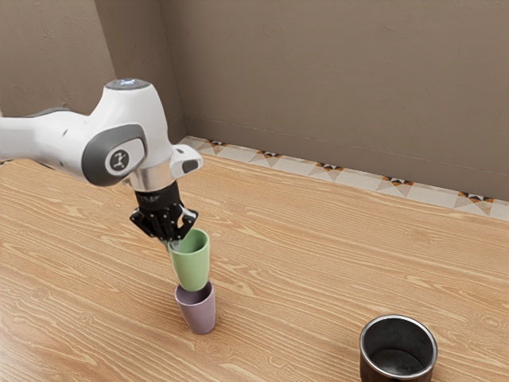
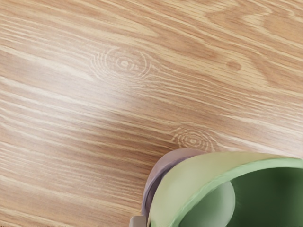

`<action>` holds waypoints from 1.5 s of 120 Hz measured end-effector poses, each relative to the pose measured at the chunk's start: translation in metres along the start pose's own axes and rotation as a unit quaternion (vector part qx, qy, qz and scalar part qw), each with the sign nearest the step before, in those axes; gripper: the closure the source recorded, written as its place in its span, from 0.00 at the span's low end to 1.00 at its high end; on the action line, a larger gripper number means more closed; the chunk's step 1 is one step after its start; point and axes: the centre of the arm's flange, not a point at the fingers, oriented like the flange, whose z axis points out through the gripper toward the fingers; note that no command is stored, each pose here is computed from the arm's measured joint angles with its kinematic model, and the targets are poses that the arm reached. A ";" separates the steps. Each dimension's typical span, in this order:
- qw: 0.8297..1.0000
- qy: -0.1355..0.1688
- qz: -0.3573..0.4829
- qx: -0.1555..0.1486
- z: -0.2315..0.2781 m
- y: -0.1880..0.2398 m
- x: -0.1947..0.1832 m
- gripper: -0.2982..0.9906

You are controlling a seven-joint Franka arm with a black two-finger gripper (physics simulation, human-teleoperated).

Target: Place the left cup onto the right cup

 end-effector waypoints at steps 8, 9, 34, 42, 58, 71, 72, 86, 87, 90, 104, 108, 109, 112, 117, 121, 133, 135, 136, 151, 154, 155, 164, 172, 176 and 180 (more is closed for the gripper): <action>1.000 -0.001 -0.007 -0.001 0.001 -0.001 -0.003 0.84; 1.000 -0.002 -0.007 -0.001 0.001 -0.001 -0.003 0.84; 1.000 -0.014 -0.023 -0.002 0.011 0.003 -0.011 0.84; 0.999 -0.017 -0.030 -0.003 0.015 0.001 -0.011 0.84; 0.999 -0.020 -0.039 -0.002 0.021 -0.001 -0.013 0.81; 0.999 -0.018 -0.038 -0.002 0.020 0.001 -0.014 0.62; 0.999 -0.018 -0.039 -0.002 0.020 0.001 -0.014 0.60; 0.999 -0.012 -0.040 -0.004 0.014 0.001 -0.015 0.45; 0.999 -0.012 -0.040 -0.004 0.014 0.001 -0.015 0.44; 0.999 -0.011 -0.041 -0.004 0.013 0.001 -0.015 0.42; 0.999 -0.007 -0.042 -0.005 0.009 0.001 -0.015 0.34; 0.999 -0.005 -0.042 -0.005 0.007 0.002 -0.014 0.32; 0.999 -0.005 -0.041 -0.005 0.006 0.002 -0.014 0.32; 0.999 -0.002 -0.040 -0.003 0.005 0.002 -0.013 0.31; 0.999 0.006 -0.036 0.000 -0.001 0.004 -0.011 0.30; 0.999 0.014 -0.031 0.002 -0.008 0.006 -0.007 0.29; 0.999 0.040 -0.018 0.002 -0.040 0.016 0.015 0.27; 0.999 0.043 -0.017 0.002 -0.046 0.017 0.018 0.26; 0.999 0.044 -0.017 0.002 -0.049 0.017 0.020 0.26; 0.998 0.054 -0.013 0.003 -0.084 0.021 0.043 0.25; 0.998 0.055 -0.013 0.003 -0.088 0.020 0.047 0.25; 0.998 0.056 -0.012 0.004 -0.090 0.020 0.049 0.25; 0.998 0.067 -0.005 0.012 -0.105 0.015 0.068 0.24; 0.997 0.074 0.002 0.017 -0.115 0.011 0.083 0.24; 0.997 0.078 0.007 0.022 -0.120 0.008 0.089 0.24; 0.996 0.081 0.013 0.026 -0.123 0.006 0.096 0.24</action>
